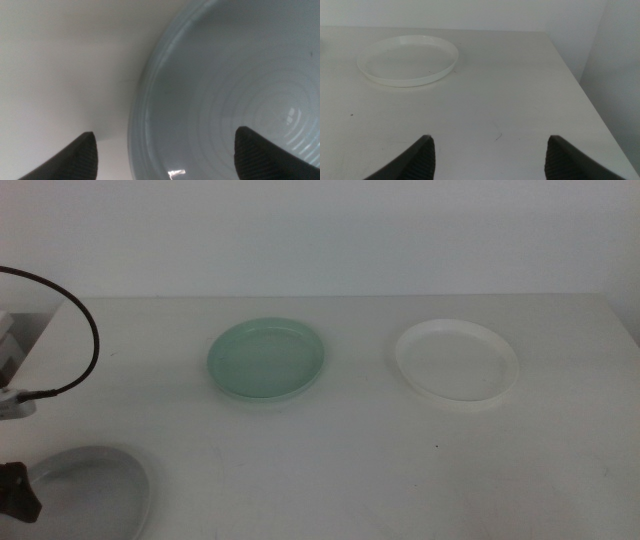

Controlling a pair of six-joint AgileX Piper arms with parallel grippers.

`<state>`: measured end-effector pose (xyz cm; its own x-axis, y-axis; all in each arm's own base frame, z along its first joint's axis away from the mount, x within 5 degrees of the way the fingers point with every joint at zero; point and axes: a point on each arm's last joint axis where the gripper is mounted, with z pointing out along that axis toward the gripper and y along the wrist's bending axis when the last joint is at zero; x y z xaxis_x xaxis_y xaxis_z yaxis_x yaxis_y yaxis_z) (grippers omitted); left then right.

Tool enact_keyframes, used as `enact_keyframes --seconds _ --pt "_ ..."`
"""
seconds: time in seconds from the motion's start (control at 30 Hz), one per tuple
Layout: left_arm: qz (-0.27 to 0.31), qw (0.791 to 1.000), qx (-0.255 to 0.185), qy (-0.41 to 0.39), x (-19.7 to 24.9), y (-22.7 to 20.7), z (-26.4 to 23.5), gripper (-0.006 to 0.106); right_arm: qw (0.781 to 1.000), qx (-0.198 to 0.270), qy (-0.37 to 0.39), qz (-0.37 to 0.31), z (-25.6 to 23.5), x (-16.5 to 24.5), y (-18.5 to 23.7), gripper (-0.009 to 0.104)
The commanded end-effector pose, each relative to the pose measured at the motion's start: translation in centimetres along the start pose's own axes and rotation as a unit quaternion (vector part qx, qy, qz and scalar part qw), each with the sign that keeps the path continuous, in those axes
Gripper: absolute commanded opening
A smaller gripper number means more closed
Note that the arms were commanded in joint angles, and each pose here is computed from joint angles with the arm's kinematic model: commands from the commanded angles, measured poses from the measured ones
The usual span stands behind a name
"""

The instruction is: Stack the three bowls on top of each other.

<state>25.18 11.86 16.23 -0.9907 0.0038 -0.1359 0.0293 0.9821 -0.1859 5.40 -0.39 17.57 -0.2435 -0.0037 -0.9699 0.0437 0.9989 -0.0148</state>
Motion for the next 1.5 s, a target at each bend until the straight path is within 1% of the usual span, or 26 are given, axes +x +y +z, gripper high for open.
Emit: enact_keyframes --seconds 0.0,0.1,0.17,0.27,0.4,0.5,0.57,0.6,0.63,0.7,0.8,0.93,1.03,1.17,1.33,1.47 --pt "-0.001 0.999 -0.013 -0.03 -0.7 0.0 -1.5 0.1 0.999 0.001 -0.053 -0.009 -0.3 -1.0 0.0 0.056" --pt "0.003 1.0 -0.015 -0.023 -0.6 0.1 -1.3 0.092 0.999 0.001 -0.053 -0.009 -0.3 -1.0 0.0 0.056" --pt "0.003 1.0 -0.012 -0.011 -0.5 0.3 -0.8 0.081 0.999 0.001 -0.053 -0.009 -0.3 -1.0 0.0 0.056" --pt "-0.013 1.0 -0.002 0.004 -0.5 0.4 -0.1 0.062 0.999 0.001 -0.053 -0.01 -0.3 -1.0 0.0 0.056" --pt "-0.034 0.999 0.001 0.009 -0.4 0.5 0.2 0.043 0.999 0.002 -0.053 -0.011 -0.3 -1.0 0.0 0.056" --pt "-0.054 0.998 0.005 0.018 -0.3 0.4 0.2 0.022 0.999 0.002 -0.053 -0.011 -0.3 -1.0 0.0 0.056" --pt "-0.08 0.996 0.011 0.026 -0.1 0.2 0.1 0.005 0.999 0.002 -0.053 -0.011 -0.3 -1.0 0.0 0.056" --pt "-0.097 0.995 0.012 0.025 -0.1 0.2 0.0 0.0 0.999 0.002 -0.053 -0.011 -0.3 -1.0 0.0 0.056" --pt "-0.109 0.994 0.012 0.023 -0.2 0.0 -0.1 0.0 0.999 0.002 -0.053 -0.011 -0.3 -1.0 0.0 0.056" --pt "-0.115 0.993 0.011 0.018 -0.5 -0.6 -0.4 0.0 0.999 0.002 -0.053 -0.011 -0.3 -1.0 0.0 0.056" --pt "-0.101 0.995 0.007 0.003 -1.4 -2.6 -1.5 0.0 0.999 0.002 -0.053 -0.011 -0.3 -1.0 0.0 0.056" --pt "-0.082 0.996 0.012 -0.015 -2.9 -6.8 -3.8 0.0 0.999 0.002 -0.053 -0.011 -0.3 -1.0 0.0 0.056" --pt "-0.059 0.998 0.022 -0.023 -4.0 -10.7 -5.3 0.0 0.999 0.002 -0.053 -0.011 -0.3 -1.0 0.0 0.056" --pt "-0.011 0.999 0.035 -0.036 -5.4 -15.8 -5.9 0.0 0.999 0.002 -0.053 -0.011 -0.3 -1.0 0.0 0.056" --pt "0.03 0.998 0.053 -0.032 -6.9 -20.9 -5.1 0.0 0.999 0.002 -0.053 -0.011 -0.3 -1.0 0.0 0.056" --pt "0.069 0.995 0.072 -0.021 -7.9 -24.8 -3.3 0.0 0.999 0.002 -0.053 -0.011 -0.3 -1.0 0.0 0.056"
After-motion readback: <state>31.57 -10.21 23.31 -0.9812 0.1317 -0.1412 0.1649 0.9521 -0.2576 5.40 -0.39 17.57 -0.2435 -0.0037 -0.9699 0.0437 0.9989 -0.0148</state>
